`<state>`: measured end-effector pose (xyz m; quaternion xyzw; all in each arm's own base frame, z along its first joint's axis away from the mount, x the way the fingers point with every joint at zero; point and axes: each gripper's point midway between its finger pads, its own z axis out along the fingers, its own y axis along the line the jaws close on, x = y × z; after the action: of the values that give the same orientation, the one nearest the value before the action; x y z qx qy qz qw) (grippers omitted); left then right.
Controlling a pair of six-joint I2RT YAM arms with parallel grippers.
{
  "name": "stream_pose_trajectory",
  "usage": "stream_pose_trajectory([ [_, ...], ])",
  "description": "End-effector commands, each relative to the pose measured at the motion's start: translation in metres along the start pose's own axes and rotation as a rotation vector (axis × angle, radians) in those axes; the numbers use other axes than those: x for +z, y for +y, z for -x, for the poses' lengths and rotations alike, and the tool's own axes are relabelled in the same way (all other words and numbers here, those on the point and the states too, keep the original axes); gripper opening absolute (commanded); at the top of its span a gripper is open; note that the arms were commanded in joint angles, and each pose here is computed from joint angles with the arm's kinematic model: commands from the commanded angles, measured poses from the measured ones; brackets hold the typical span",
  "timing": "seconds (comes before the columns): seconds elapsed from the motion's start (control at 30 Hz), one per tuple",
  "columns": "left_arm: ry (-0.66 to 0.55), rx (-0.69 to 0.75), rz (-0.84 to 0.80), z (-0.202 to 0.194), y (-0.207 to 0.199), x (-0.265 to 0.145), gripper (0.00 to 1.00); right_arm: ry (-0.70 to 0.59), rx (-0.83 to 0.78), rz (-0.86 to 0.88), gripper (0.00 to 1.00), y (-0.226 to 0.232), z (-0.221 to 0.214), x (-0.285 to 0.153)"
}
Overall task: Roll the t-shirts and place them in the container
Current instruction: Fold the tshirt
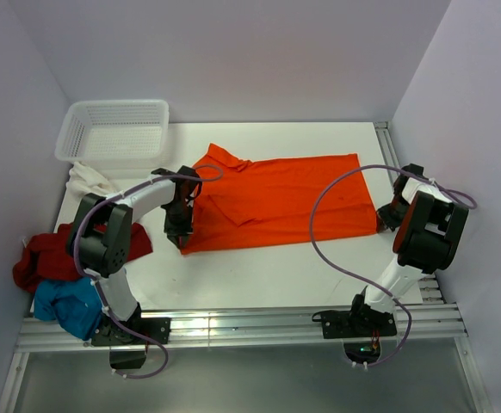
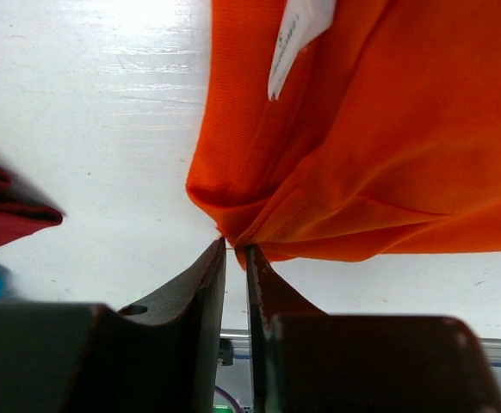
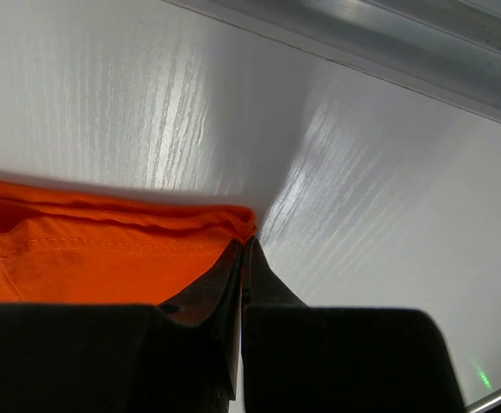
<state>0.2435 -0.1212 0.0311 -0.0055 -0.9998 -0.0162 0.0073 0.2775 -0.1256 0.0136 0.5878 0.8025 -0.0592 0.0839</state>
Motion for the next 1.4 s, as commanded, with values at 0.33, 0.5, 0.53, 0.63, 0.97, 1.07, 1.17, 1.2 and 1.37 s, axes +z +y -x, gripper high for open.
stream_pose_trajectory([
  [0.33,-0.035,0.003,0.007,-0.002,0.004,-0.011,0.26,-0.078,0.035,-0.046,0.00,-0.016,0.027,-0.010],
  [0.5,-0.133,0.008,-0.090,0.014,-0.006,-0.043,0.49,-0.074,0.032,-0.031,0.00,-0.015,0.027,-0.011],
  [0.53,-0.145,0.004,-0.110,0.016,-0.006,-0.047,0.50,-0.063,0.026,-0.017,0.00,-0.013,0.024,-0.011],
  [0.63,-0.186,0.019,-0.222,0.018,-0.018,-0.059,0.54,-0.051,0.019,0.008,0.14,-0.012,0.019,-0.012],
  [0.97,-0.234,-0.034,-0.468,0.009,-0.052,-0.074,0.70,-0.064,0.026,0.137,0.59,-0.007,0.011,-0.056],
  [1.07,-0.228,-0.055,-0.523,0.009,-0.061,-0.074,0.70,-0.055,0.024,0.207,0.58,0.000,0.000,-0.078],
  [1.17,-0.196,-0.076,-0.511,0.005,-0.060,-0.064,0.68,-0.055,0.006,0.284,0.58,0.011,-0.011,-0.100],
  [1.2,-0.197,-0.079,-0.492,0.005,-0.057,-0.061,0.67,-0.040,-0.037,0.345,0.58,0.022,-0.021,-0.108],
  [1.37,-0.201,-0.100,-0.471,0.006,-0.053,-0.057,0.67,0.019,-0.302,0.570,0.57,0.084,-0.076,-0.142],
])
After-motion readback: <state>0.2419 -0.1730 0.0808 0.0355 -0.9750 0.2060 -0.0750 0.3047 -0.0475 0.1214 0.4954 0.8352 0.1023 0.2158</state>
